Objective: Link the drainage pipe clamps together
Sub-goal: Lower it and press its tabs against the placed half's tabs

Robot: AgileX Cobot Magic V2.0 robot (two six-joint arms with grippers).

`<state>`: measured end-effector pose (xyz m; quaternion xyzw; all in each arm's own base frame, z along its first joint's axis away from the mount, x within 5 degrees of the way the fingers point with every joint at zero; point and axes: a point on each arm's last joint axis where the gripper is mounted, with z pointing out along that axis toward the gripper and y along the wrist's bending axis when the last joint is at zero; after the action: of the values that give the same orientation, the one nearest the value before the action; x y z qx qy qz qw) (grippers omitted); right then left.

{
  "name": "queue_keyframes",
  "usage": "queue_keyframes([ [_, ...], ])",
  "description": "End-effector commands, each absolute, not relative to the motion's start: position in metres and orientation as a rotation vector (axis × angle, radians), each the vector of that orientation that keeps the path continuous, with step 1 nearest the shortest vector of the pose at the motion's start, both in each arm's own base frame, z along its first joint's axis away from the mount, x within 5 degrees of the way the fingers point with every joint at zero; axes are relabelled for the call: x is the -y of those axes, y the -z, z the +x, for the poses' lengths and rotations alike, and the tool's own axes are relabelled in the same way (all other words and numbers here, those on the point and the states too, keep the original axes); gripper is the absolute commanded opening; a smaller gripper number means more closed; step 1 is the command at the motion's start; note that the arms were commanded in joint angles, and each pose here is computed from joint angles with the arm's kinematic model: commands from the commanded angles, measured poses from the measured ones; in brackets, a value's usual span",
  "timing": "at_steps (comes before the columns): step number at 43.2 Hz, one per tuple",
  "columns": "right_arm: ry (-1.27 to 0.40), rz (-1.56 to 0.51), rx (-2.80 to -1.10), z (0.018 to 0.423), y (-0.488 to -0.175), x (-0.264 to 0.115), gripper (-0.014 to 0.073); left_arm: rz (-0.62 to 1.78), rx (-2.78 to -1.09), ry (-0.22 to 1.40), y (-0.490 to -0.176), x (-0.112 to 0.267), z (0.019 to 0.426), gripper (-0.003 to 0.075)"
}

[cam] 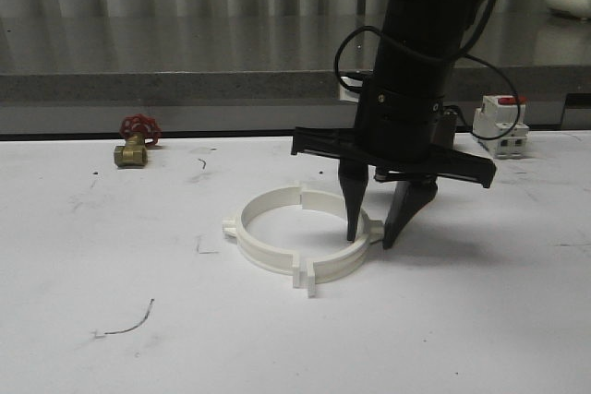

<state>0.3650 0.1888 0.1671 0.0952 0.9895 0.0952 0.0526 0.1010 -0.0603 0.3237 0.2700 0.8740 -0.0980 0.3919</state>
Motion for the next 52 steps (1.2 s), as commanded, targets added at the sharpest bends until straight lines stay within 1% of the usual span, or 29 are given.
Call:
queue_keyframes([
  [1,-0.365,0.291,-2.901,0.3707,-0.1946,-0.1892,0.0304,0.656,-2.133,0.272,-0.3369,0.0621,0.1037,0.0273],
  [7,-0.376,0.346,-2.896,0.3709,-0.1947,-0.1895,0.0304,0.656,-2.133,0.272,-0.3369,0.0621,0.1037,0.0273],
  [16,-0.388,0.362,-2.881,0.3722,-0.1952,-0.1898,0.0304,0.656,-2.133,0.272,-0.3369,0.0621,0.1037,0.0273],
  [22,-0.397,0.42,-2.875,0.3725,-0.1953,-0.1899,0.0304,0.656,-2.133,0.272,-0.3369,0.0621,0.1037,0.0273],
  [46,-0.436,0.466,-2.815,0.3779,-0.197,-0.1898,0.0304,0.656,-2.133,0.272,-0.3369,0.0621,0.1037,0.0273],
  [49,-0.438,0.466,-2.811,0.3783,-0.1971,-0.1899,0.0316,0.656,-2.133,0.272,-0.3369,0.0621,0.1037,0.0273],
  [52,-0.433,0.463,-2.814,0.3777,-0.198,-0.1895,0.0352,0.656,-2.133,0.272,-0.3369,0.0621,0.1037,0.0273],
])
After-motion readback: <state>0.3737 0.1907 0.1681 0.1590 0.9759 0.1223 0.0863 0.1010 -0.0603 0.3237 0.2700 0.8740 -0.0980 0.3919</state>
